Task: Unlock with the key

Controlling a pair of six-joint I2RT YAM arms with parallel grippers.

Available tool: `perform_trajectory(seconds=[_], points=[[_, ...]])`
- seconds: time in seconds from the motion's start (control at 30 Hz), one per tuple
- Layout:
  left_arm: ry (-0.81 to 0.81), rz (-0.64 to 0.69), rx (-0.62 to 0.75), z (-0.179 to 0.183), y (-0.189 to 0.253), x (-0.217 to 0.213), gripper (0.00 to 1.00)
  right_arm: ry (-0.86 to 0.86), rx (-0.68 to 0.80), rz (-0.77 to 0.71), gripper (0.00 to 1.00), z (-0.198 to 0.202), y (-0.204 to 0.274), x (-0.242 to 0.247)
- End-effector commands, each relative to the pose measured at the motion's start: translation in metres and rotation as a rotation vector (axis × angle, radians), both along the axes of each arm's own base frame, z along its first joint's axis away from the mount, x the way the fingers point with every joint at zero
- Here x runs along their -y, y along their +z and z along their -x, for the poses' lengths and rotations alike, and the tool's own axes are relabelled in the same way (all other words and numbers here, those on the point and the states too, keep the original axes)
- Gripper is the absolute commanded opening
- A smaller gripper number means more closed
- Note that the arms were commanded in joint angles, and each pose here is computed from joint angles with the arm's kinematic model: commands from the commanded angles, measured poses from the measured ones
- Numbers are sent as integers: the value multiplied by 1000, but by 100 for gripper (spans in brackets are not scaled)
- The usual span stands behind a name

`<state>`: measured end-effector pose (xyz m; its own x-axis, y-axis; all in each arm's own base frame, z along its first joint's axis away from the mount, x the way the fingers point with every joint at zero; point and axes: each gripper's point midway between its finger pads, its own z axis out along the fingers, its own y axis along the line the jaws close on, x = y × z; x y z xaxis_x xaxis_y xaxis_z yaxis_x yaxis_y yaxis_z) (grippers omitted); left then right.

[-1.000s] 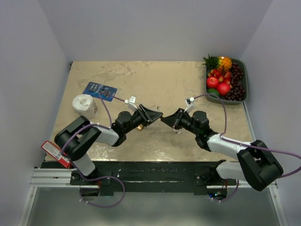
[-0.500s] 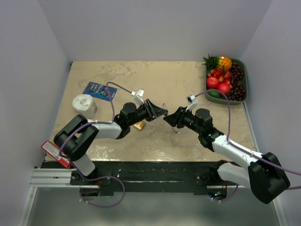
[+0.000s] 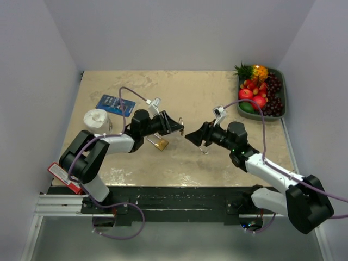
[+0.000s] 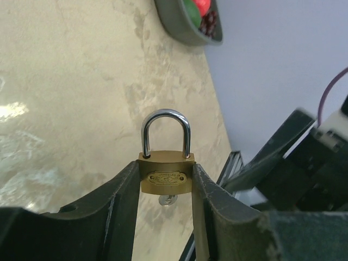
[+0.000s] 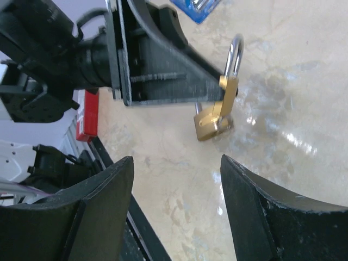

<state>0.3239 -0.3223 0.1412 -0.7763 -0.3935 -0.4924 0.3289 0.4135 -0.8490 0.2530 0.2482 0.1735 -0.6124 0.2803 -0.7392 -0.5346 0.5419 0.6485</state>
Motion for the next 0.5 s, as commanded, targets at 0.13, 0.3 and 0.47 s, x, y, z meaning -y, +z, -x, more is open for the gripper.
perform_trajectory(seconds=[0.13,0.3,0.47], points=[[-292,-154,141,23,11,-17,0,132,229,-65,69,-38,71,-17],[-474,-211,206,44,24,-20,0,270,312,-47,69,-36,77,-31],[-579,-151,316,60,40,-18,0,385,342,-47,69,-30,72,-40]])
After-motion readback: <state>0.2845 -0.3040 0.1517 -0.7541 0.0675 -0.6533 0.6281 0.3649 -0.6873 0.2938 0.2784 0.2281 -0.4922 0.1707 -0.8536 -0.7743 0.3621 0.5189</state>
